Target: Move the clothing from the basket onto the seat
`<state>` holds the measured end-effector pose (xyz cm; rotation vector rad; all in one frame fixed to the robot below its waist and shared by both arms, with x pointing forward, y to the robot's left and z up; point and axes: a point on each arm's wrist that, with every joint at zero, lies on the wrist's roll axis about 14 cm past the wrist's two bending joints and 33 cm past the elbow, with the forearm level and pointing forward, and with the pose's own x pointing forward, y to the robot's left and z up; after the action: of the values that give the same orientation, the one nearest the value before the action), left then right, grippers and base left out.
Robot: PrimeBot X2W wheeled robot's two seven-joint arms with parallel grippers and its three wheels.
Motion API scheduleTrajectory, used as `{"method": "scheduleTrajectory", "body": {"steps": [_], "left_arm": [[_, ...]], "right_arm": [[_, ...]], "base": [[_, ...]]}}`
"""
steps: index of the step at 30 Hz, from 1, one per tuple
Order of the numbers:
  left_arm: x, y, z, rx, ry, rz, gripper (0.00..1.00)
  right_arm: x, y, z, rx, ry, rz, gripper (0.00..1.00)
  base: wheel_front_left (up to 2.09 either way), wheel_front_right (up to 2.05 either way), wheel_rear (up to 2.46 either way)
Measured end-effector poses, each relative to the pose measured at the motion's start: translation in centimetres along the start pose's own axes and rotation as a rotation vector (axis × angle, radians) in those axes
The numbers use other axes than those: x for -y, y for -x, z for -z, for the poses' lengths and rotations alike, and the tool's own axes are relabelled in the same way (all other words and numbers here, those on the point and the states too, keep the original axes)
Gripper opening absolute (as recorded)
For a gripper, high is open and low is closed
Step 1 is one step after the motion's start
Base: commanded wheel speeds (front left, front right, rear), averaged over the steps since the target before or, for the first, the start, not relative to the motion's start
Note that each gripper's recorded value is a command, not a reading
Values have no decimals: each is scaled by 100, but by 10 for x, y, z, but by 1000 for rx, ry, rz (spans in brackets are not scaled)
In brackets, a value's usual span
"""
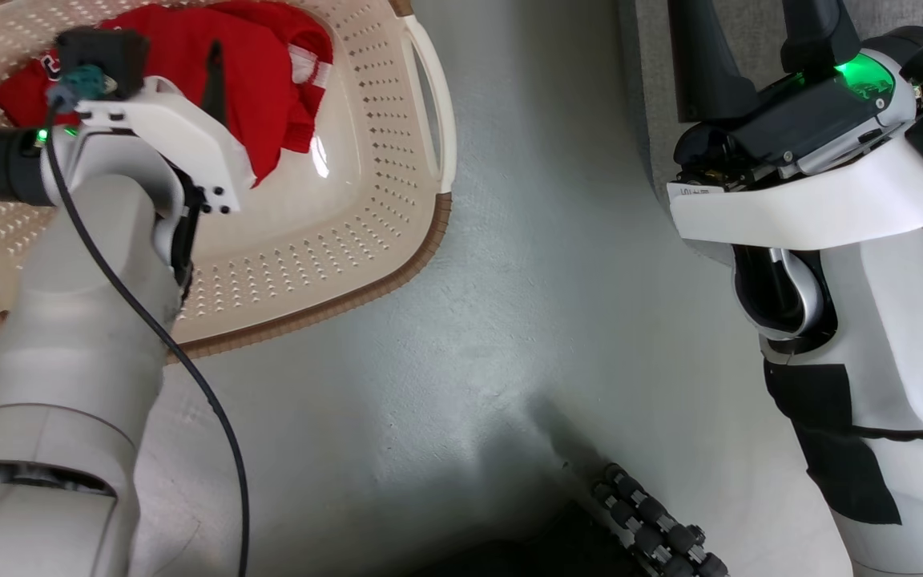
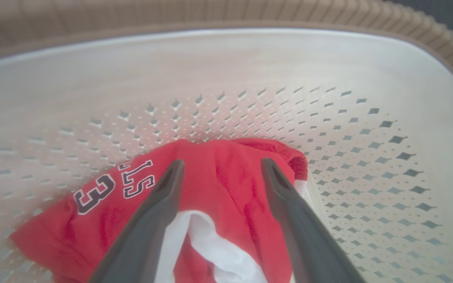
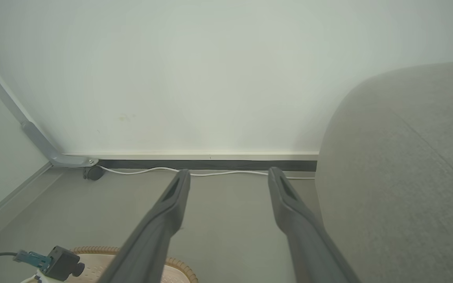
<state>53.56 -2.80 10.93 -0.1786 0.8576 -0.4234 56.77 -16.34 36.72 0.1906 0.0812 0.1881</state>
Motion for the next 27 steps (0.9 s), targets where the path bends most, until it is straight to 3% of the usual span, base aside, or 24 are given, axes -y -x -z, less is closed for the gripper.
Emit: {"method": "scheduleTrajectory", "body": {"steps": [21, 22, 23, 24, 27], "left_arm": [[-3, -10, 30, -132, -13, -12, 100], [-3, -10, 30, -133, -19, -8, 77], [-2, -10, 30, -132, -21, -5, 29], [-1, -9, 30, -132, -28, 1, 0], [1, -9, 30, -133, -43, 13, 0]], "right_arm": [[11, 2, 13, -20, -11, 29, 100], [11, 3, 13, -22, -12, 30, 100], [11, 3, 13, -22, -12, 30, 100], [11, 3, 13, -21, -12, 30, 100], [11, 3, 12, -19, -12, 33, 100]], "base": [[0, 0, 0], [0, 0, 0], [0, 0, 0], [0, 0, 0], [0, 0, 0]]}}
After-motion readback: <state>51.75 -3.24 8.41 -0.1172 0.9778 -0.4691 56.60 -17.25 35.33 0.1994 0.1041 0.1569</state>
